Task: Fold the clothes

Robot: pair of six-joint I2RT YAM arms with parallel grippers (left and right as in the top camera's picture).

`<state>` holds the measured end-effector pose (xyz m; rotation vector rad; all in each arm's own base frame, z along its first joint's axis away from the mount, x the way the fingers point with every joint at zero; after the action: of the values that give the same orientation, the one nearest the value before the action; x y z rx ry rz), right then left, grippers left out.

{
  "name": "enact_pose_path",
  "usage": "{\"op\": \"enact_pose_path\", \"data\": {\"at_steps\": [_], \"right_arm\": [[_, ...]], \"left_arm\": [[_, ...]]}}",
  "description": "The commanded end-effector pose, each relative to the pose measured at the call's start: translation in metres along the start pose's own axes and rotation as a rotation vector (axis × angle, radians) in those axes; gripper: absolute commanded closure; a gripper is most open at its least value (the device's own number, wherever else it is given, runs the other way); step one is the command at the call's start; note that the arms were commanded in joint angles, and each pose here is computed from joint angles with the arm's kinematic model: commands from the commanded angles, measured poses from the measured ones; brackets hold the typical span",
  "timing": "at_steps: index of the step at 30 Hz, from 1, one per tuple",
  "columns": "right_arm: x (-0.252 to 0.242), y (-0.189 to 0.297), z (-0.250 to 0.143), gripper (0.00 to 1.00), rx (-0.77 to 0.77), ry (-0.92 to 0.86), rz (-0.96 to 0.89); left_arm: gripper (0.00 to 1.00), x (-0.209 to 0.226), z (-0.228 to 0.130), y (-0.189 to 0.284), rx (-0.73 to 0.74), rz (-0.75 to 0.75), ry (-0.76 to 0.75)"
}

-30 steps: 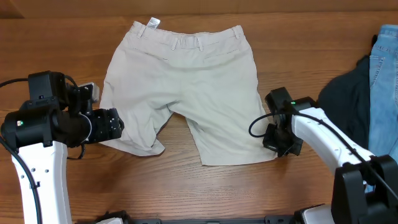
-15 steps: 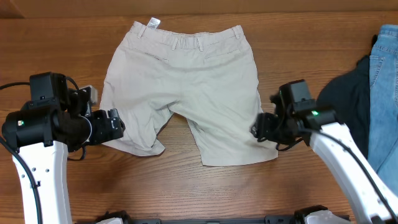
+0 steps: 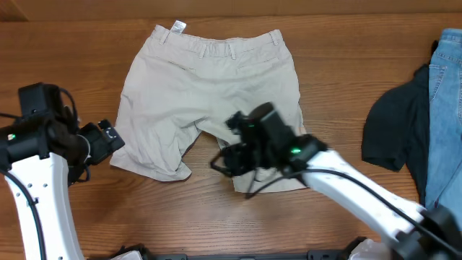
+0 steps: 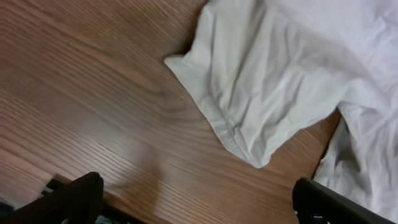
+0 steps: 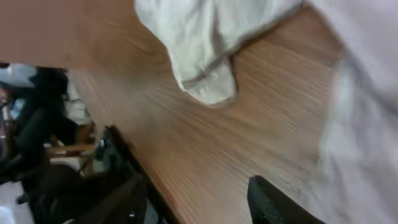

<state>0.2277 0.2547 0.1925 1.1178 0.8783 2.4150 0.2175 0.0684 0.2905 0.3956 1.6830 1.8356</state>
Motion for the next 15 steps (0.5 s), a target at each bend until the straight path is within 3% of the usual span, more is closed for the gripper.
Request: {"op": "enact_pose_path", "data": {"at_steps": [1,4,5,9,15], "right_arm": [[0.007,-0.054,-0.008,0.37,0.055,0.025,0.024],[0.013,-0.09,-0.01,0.16,0.033,0.107,0.065],[0.011,-0.095,-0.01,0.13,0.026,0.114,0.061],[-0.004,-0.105,-0.007,0.12,-0.02,0.116,-0.06],[-0.011,-0.12,-0.006,0.18,-0.051,0.131,-0.046]], "left_arm": [[0.0,0.01,0.002,0.0,0.019,0.001,-0.033],[0.0,0.013,-0.001,0.001,0.042,0.014,-0.054],[0.0,0.013,-0.002,0.001,0.044,0.016,-0.053],[0.0,0.011,-0.003,0.001,0.057,-0.008,-0.053],[0.0,0.006,-0.003,0.001,0.069,-0.07,-0.054]]}}
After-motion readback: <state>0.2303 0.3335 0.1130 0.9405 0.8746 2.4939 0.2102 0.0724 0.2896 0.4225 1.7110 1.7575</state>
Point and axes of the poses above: each gripper's point midway between its finger pads, its own y axis back along the fingers, its own x axis along the line the jaws close on, z = x × y, the point moved 9 cm from there along y, back along the fingers, and after that the axes turned 13 degrees about y, right-handed, at the moved point
